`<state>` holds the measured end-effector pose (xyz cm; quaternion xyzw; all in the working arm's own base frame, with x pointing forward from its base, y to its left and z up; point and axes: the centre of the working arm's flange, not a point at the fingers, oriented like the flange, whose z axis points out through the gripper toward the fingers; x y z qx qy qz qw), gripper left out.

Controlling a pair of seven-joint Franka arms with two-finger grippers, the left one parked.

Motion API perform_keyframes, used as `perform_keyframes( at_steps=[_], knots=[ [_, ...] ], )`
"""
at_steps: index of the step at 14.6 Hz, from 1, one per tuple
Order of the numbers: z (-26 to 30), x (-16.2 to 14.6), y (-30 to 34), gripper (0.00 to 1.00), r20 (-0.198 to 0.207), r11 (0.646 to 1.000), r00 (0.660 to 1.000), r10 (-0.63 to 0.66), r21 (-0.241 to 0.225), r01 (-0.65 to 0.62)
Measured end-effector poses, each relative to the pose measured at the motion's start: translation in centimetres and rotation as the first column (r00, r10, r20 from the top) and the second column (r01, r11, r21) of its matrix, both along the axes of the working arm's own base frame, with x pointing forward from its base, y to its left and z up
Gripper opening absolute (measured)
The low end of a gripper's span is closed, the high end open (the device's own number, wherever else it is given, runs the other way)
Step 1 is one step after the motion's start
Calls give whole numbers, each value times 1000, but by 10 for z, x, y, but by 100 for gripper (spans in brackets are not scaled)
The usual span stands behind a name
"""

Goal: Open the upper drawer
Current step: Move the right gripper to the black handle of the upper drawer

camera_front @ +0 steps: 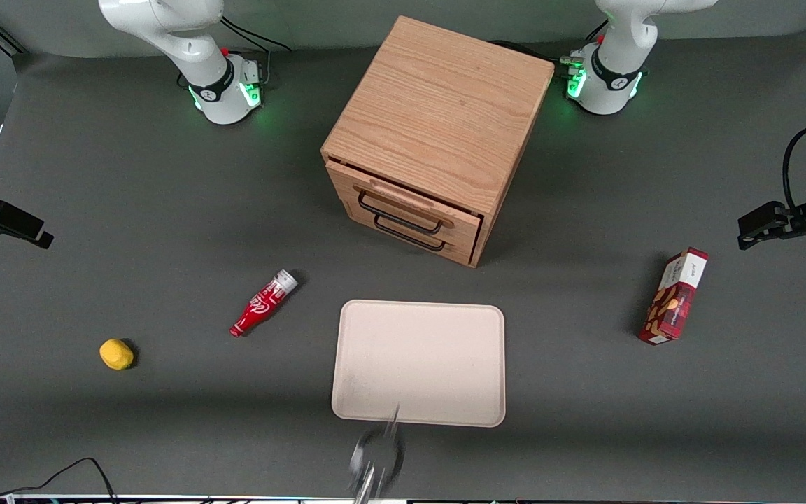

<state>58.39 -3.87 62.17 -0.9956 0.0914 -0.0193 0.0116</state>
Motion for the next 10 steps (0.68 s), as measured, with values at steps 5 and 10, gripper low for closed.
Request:
perform_keyframes(
  at_steps=[5, 10],
  knots=[
    [0, 0, 41, 100, -11, 997, 997, 76, 2, -76],
    [3, -17, 179, 100, -11, 868, 869, 495, -34, -495]
  ],
)
